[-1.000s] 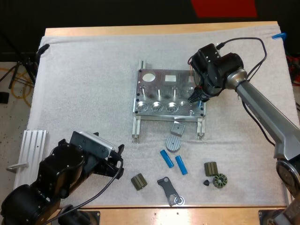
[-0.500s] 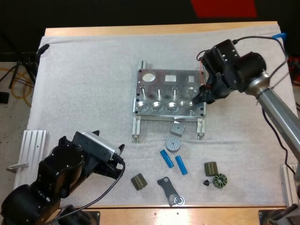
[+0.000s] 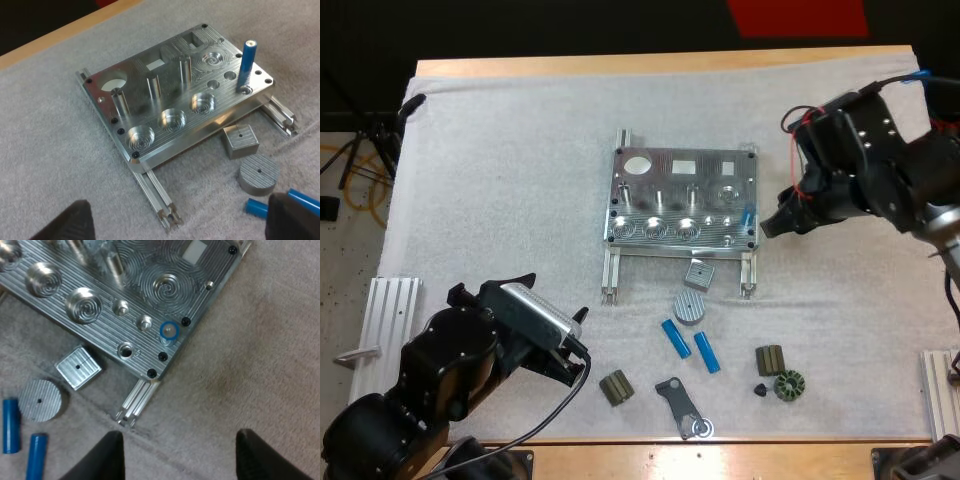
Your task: Load cells from right to left
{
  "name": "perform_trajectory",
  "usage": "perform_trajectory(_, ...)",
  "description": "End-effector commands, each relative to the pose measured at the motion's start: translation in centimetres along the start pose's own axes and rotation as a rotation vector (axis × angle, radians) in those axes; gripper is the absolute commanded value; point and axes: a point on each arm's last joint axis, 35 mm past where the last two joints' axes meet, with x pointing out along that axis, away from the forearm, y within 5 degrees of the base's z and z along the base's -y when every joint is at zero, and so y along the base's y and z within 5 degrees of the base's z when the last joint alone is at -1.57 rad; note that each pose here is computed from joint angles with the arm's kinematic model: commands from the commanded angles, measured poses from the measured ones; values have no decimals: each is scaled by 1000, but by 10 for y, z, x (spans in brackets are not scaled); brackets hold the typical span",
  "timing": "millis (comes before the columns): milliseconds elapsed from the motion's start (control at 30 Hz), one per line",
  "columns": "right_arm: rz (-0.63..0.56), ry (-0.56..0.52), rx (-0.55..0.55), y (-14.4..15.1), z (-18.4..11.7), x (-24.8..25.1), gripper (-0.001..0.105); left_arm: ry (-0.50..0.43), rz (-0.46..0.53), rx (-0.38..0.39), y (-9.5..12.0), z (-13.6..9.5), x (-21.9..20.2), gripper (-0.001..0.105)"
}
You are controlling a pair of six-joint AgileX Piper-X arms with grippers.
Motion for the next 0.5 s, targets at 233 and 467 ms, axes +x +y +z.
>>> perform_trajectory(233,20,-24,19,9,-27,-20,49,-41,-35,29,-3,9,3,68)
perform_trajectory(467,33,10,26,21,-60,-17,49,17,-47,179,-6,11,20,68)
